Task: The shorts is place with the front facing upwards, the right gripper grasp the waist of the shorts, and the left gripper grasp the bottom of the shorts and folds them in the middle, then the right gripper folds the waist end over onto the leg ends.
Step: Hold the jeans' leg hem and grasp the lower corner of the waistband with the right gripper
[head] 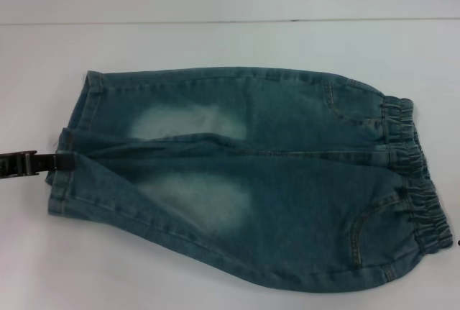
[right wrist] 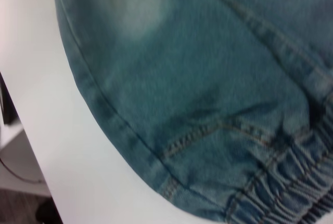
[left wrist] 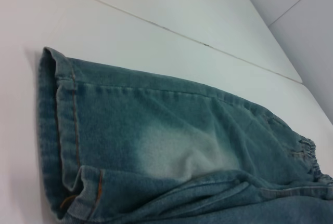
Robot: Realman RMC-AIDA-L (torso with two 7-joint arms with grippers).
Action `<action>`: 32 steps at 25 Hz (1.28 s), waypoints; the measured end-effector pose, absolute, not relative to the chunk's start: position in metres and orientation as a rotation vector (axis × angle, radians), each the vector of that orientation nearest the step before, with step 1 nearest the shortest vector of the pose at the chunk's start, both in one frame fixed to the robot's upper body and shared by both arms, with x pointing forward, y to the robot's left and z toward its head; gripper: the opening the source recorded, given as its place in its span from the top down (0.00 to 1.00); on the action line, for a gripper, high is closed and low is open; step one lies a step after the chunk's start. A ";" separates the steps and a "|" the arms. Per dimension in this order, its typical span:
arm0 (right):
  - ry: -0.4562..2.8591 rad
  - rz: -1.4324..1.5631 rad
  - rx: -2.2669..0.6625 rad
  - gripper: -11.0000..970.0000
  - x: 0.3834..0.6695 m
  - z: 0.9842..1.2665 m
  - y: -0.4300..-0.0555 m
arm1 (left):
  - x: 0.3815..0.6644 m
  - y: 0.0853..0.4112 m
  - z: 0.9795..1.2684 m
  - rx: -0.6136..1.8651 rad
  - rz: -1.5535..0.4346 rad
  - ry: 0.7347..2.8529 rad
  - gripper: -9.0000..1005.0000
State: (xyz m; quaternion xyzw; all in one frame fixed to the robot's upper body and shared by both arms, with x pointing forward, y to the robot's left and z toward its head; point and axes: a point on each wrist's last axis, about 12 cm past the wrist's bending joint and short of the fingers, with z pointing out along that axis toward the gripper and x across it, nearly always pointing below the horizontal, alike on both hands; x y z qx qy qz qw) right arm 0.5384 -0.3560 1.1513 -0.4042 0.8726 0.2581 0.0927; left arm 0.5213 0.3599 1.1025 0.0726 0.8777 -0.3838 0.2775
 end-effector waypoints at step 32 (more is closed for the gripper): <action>2.625 0.747 -1.299 0.10 0.550 1.123 -0.322 | 0.525 0.354 1.102 0.223 -1.059 2.329 0.99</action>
